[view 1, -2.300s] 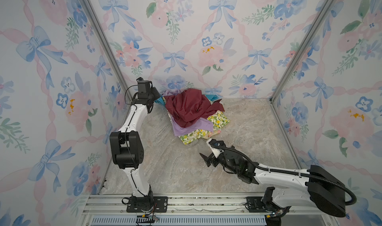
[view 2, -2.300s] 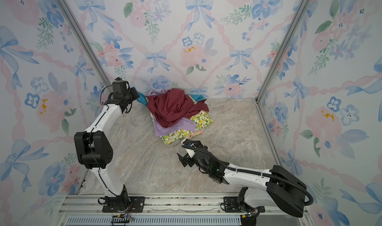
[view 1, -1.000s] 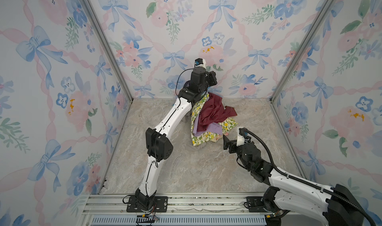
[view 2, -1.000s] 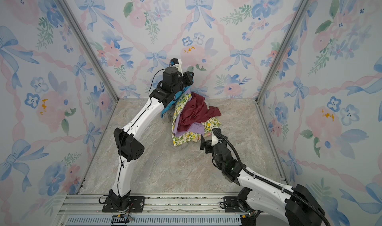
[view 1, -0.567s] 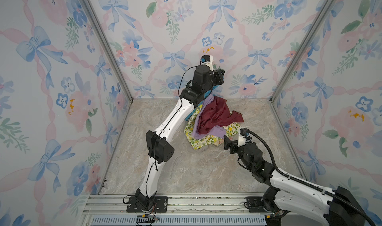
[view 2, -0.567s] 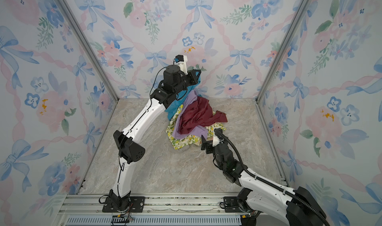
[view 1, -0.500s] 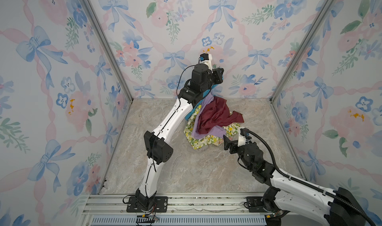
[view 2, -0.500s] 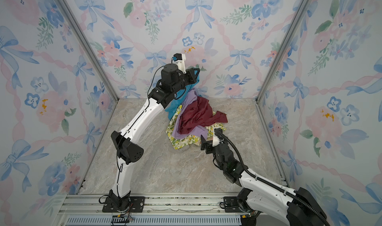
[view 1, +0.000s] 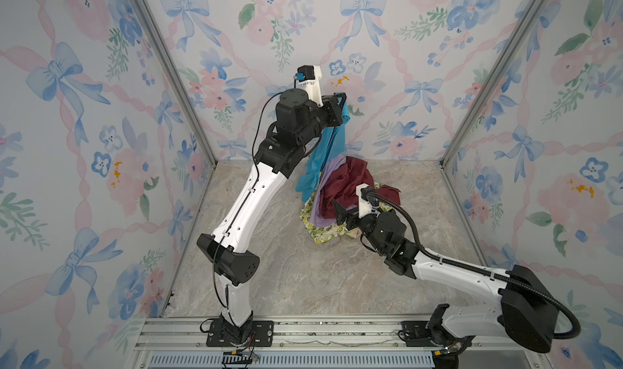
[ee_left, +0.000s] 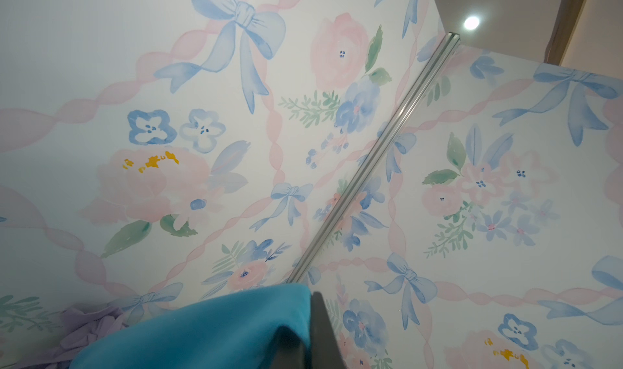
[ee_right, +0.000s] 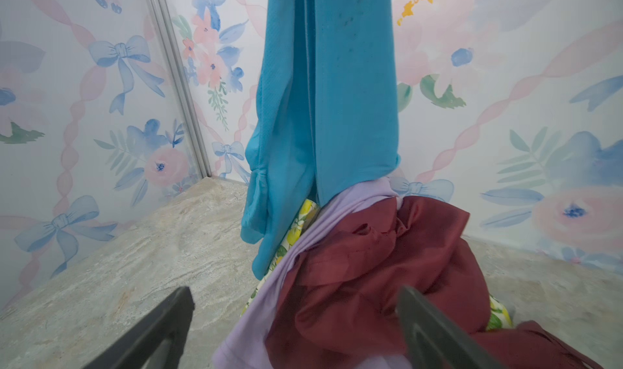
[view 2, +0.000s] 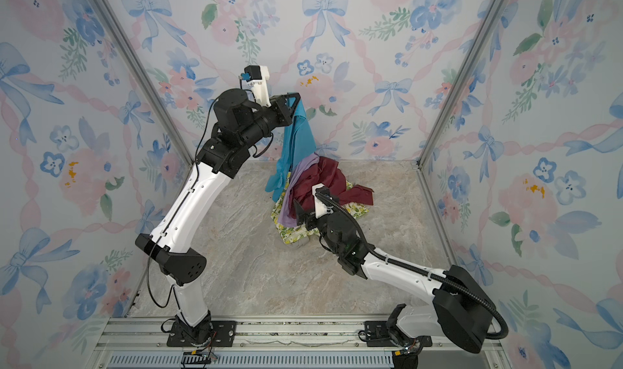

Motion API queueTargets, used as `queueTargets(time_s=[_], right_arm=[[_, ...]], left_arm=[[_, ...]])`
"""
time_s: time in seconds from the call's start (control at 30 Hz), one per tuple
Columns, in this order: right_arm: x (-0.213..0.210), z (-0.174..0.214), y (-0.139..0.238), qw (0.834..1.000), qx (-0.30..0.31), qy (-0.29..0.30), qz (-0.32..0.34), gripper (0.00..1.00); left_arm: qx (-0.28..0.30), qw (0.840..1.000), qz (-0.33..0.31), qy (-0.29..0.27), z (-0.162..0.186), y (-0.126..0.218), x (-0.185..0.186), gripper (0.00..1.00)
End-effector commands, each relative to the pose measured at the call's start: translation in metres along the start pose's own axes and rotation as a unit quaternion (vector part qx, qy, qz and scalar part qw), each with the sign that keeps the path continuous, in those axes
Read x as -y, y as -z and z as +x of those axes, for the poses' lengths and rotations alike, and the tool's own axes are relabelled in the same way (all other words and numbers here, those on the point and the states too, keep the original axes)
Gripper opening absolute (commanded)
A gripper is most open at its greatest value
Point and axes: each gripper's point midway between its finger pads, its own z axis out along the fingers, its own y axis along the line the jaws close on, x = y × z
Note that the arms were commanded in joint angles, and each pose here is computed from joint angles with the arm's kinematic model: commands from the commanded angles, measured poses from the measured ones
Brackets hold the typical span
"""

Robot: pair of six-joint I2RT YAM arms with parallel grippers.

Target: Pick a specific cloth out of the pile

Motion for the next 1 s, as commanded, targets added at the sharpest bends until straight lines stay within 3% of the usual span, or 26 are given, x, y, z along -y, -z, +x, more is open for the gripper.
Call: queueTargets(time_s=[0.0,0.13,0.23,0.57,0.6,0.7,0.77,0.97], right_arm=[[-0.023,-0.037,-0.022,0.997,0.067,-0.016,-0.02,0.97],[-0.034,-0.05,-0.05,0.992,0.121,-0.03,-0.014,0.97],[-0.038,-0.041,-0.079,0.991,0.128,-0.029,0.007,0.97],[0.006,-0.042,-0.113,0.975,0.172,-0.037,0.134,0.99],[0.009,-0.043,-0.112,0.975,0.173,-0.038,0.136,0.95],[0.025,-0.054,-0.103,0.97,0.189,-0.05,0.146,0.68],[0.035,-0.069,-0.097,0.969,0.198,-0.057,0.138,0.47],[0.043,-0.113,-0.086,0.974,0.196,-0.065,0.093,0.0]], left_arm=[[0.009,0.999,0.029,-0.017,-0.014,0.02,0.022,0.0],[0.007,0.999,0.03,-0.017,-0.015,0.034,0.026,0.0],[0.006,0.999,0.03,-0.018,-0.017,0.048,0.029,0.0],[0.006,1.0,-0.008,-0.029,-0.014,0.107,0.014,0.0],[0.006,0.999,-0.015,-0.028,-0.014,0.113,0.01,0.0],[0.006,0.999,-0.035,-0.03,-0.01,0.128,-0.004,0.0],[0.004,0.998,-0.051,-0.026,-0.007,0.138,-0.019,0.0],[-0.001,0.992,-0.126,-0.027,0.012,0.168,-0.074,0.0]])
